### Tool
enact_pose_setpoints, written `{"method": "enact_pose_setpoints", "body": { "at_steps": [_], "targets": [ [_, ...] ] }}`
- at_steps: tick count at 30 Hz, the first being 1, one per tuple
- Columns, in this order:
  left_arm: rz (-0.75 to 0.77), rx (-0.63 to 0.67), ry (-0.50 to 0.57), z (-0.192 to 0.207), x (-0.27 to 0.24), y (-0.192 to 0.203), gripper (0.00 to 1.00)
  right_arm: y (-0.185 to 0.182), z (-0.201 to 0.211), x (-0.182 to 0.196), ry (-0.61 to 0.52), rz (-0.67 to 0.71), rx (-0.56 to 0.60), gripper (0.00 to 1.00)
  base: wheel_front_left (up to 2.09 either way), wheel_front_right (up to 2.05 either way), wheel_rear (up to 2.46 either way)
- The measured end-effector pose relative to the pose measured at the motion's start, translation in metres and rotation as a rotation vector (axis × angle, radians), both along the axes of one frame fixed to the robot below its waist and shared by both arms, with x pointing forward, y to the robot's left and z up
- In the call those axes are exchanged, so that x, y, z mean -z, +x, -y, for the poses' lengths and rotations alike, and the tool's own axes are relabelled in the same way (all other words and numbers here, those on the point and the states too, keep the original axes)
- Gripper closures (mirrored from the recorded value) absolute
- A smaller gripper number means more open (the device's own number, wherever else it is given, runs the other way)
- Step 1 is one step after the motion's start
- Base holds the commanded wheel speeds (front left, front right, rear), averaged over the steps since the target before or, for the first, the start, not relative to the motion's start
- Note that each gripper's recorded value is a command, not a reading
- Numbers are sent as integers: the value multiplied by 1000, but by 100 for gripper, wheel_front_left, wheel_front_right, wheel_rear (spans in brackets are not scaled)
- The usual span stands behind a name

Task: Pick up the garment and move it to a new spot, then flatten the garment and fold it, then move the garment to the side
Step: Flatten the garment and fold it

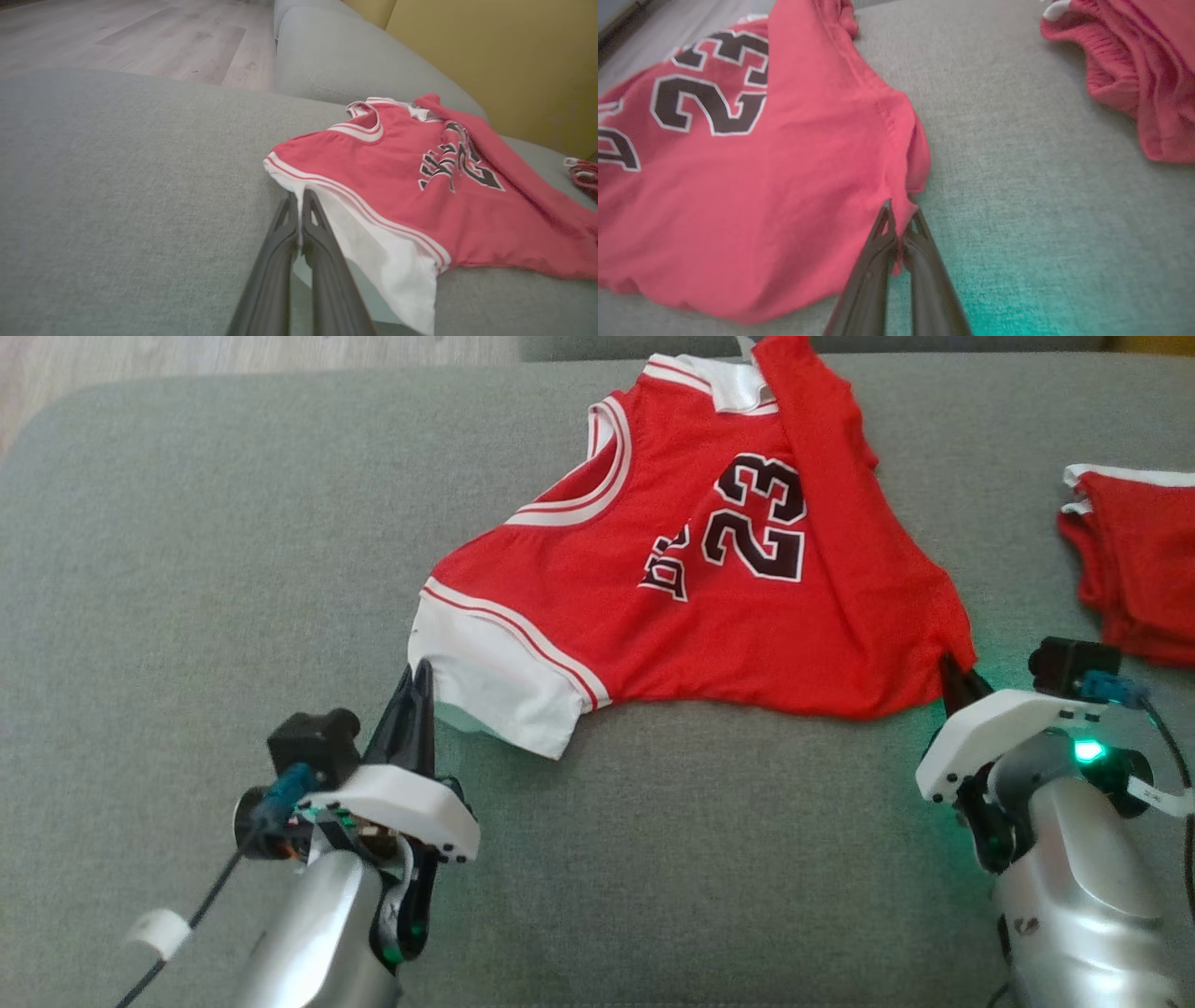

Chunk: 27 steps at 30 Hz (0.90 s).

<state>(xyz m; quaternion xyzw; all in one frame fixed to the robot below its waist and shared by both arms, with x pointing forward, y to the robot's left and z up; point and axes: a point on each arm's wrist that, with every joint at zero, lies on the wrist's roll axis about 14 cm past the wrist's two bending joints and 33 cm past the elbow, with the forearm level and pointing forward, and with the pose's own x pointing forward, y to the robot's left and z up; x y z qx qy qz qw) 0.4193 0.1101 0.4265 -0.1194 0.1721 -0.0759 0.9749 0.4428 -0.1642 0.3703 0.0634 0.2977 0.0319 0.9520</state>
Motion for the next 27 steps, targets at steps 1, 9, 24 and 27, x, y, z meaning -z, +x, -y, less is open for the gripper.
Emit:
{"method": "enact_pose_setpoints", "body": {
  "at_steps": [1,9,24,27],
  "targets": [
    [13,4,-16,2,-5,1,100,1,0,-4,17,16,10,100,0,0,0],
    [278,17,-167,7,-102,14,100,27,-2,-111,234,359,85,100,0,0,0],
    [1060,200,-279,9,-396,-72,100,-73,41,-369,321,1070,53,100,0,0,0],
    [1120,248,-241,15,-424,-85,100,-91,46,-390,288,1119,43,100,0,0,0]
  ]
}}
